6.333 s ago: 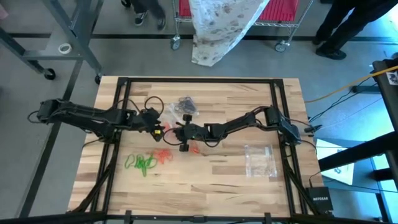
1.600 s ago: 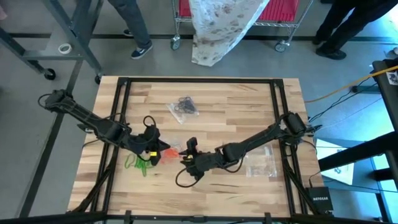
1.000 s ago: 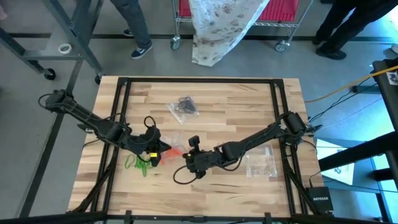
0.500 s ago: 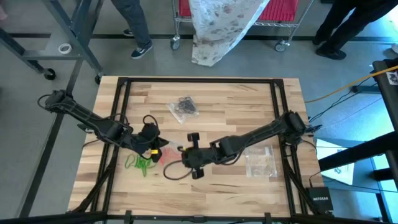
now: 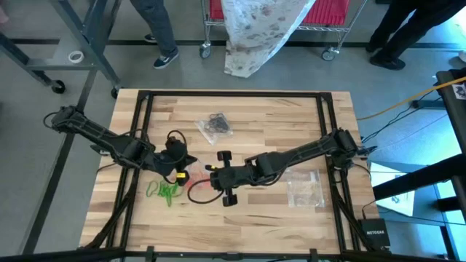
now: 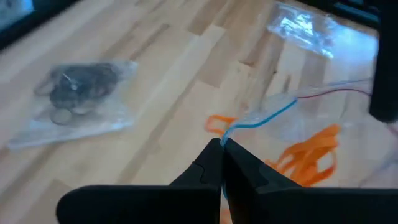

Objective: Sort rubber bands
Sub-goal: Put the orange rubber band into the transparent zip bag

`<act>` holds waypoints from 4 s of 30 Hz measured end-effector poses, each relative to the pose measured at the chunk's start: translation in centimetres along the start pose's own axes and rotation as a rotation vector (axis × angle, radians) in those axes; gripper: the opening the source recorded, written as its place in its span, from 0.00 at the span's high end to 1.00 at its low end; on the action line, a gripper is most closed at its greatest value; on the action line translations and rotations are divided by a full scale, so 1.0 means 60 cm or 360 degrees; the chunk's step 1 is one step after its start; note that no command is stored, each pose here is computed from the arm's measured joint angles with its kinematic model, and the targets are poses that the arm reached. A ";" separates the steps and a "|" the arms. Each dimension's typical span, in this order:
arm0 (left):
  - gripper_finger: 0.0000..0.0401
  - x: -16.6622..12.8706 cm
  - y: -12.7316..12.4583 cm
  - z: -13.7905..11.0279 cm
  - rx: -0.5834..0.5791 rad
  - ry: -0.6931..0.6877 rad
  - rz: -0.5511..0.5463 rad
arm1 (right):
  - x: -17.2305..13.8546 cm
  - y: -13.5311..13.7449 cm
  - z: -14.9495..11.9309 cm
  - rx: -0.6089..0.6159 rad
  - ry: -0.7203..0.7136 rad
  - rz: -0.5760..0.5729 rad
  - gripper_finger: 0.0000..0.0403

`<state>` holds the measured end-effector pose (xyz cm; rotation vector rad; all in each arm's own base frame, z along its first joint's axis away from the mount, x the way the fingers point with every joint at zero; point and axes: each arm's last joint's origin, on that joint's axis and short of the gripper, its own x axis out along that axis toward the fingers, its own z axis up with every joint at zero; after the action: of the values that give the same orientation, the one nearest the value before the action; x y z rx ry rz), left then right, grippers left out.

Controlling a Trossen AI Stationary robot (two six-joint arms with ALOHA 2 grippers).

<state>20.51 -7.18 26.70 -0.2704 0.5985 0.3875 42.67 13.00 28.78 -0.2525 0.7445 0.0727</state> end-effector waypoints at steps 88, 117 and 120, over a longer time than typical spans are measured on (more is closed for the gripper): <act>1.00 0.041 0.048 -0.071 0.0037 0.0045 0.0242 | 0.175 -0.057 -0.266 0.0754 0.0358 -0.0307 0.92; 1.00 0.043 0.032 -0.054 -0.0311 -0.0058 0.0040 | 0.059 -0.079 -0.037 0.0433 -0.0634 -0.0329 1.00; 1.00 0.043 0.029 -0.052 -0.0331 -0.0076 0.0014 | 0.075 -0.077 -0.043 0.0411 -0.0619 -0.0332 1.00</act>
<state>20.18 -6.02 22.48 -0.4564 0.5127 0.4645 44.97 7.78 24.84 -0.0638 0.3323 -0.1680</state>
